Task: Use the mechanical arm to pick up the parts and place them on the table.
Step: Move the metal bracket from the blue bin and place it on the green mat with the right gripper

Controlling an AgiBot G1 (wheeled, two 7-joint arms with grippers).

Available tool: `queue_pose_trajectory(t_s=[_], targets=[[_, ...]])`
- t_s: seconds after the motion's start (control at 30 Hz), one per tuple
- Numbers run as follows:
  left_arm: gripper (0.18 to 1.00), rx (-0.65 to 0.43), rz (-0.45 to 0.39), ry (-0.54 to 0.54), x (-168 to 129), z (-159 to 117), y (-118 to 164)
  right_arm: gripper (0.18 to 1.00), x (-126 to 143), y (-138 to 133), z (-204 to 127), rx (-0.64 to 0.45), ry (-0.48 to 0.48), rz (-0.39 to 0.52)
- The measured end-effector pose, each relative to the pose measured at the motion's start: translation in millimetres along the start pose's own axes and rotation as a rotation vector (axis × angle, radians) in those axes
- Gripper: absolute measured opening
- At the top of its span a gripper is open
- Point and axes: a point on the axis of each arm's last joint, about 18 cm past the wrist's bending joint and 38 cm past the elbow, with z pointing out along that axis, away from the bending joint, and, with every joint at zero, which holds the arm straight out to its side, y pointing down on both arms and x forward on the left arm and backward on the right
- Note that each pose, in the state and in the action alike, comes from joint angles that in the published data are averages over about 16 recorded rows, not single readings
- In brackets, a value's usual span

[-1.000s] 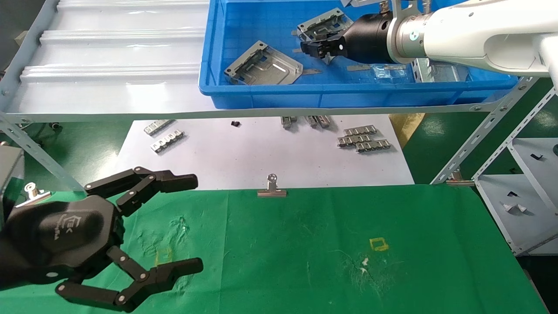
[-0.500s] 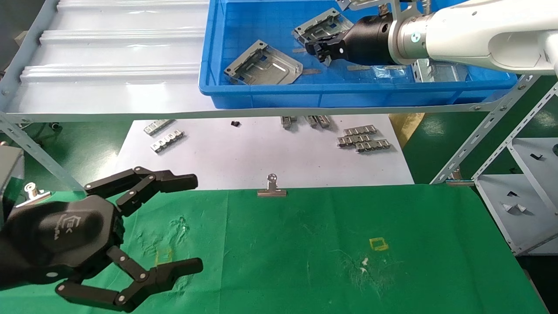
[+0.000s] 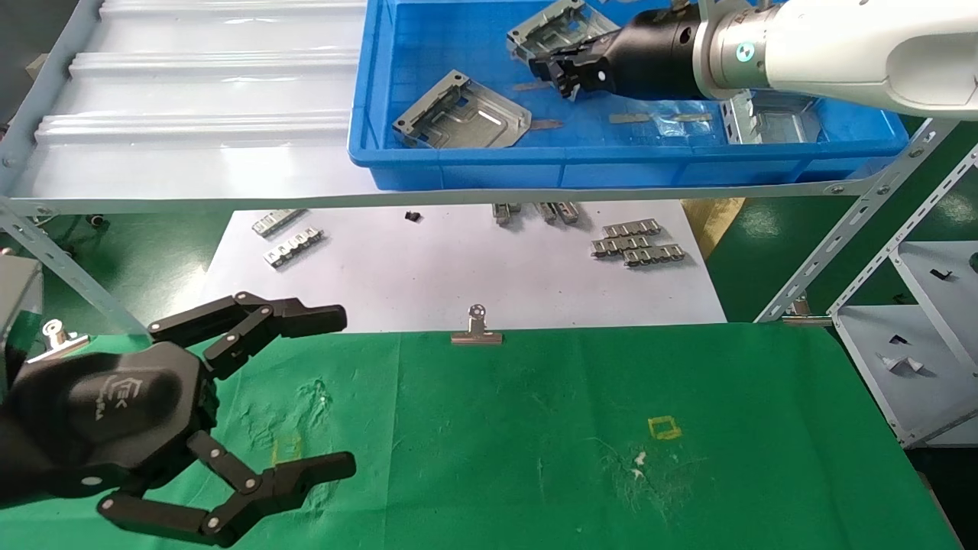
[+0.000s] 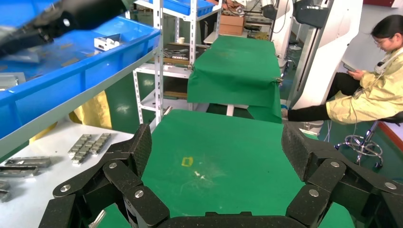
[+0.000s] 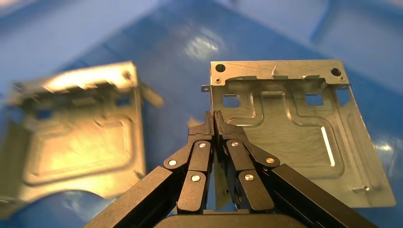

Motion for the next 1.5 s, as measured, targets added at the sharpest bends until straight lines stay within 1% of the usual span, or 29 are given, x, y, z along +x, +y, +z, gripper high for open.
queue_pose_trajectory(t_s=[0.37,0.7,0.93,1.17,1.33,1.5], targets=[[1.001,0.000,0.000,0.000,0.0,0.0,0.0,0.192,-1.1,-25.7,-40.5,0.059,-0.126,-0.159],[1.001,0.000,0.000,0.000,0.0,0.0,0.0,0.192,-6.2,-25.9,-88.1,0.040,-0.262,-0.327],[1.001,0.000,0.000,0.000,0.0,0.0,0.0,0.192,-9.7,-17.6,-126.5,0.008,-0.337,-0.439],[1.001,0.000,0.000,0.000,0.0,0.0,0.0,0.192,-19.0,-3.9,-166.7,-0.008,-0.392,-0.523],[1.001,0.000,0.000,0.000,0.0,0.0,0.0,0.192,-33.5,10.1,-193.0,-0.015,-0.430,-0.568],[1.001,0.000,0.000,0.000,0.0,0.0,0.0,0.192,-51.0,30.6,-211.9,-0.035,-0.471,-0.584]])
